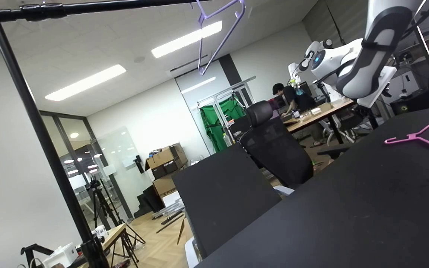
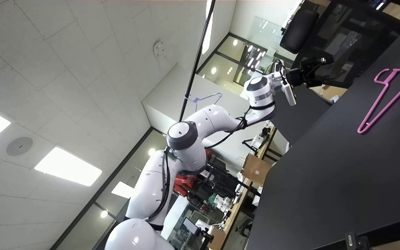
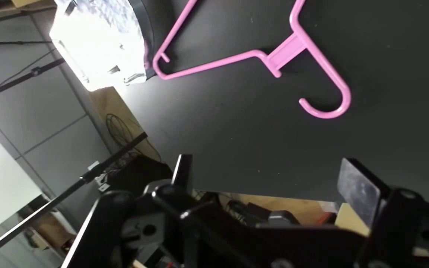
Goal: Put the pink hanger on the table
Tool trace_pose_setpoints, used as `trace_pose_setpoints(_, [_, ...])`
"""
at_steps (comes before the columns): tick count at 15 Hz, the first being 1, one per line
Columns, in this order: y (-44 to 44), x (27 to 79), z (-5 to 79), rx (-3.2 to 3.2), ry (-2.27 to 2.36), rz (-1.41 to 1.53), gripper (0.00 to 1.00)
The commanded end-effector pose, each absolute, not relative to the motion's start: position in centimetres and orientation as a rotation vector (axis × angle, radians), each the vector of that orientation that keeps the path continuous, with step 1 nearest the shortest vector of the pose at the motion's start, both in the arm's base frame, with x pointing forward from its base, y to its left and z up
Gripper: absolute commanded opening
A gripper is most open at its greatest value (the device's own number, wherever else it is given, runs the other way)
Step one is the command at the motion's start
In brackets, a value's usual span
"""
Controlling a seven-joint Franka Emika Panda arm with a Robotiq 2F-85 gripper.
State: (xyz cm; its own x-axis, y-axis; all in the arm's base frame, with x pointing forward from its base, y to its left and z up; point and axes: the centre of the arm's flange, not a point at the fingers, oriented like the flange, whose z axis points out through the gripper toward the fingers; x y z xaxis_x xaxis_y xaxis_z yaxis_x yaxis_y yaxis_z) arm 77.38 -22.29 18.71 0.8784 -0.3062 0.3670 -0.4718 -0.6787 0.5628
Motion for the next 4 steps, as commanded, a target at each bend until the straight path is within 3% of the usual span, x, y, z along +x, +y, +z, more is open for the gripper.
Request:
trace_pose_setpoints(1, [-22.6, 76.6, 21.3, 2.464, -0.533, 0.195, 1.00])
trace_pose_setpoints(4, [-22.5, 77.1, 20.6, 2.441, -0.521, 0.232, 1.00])
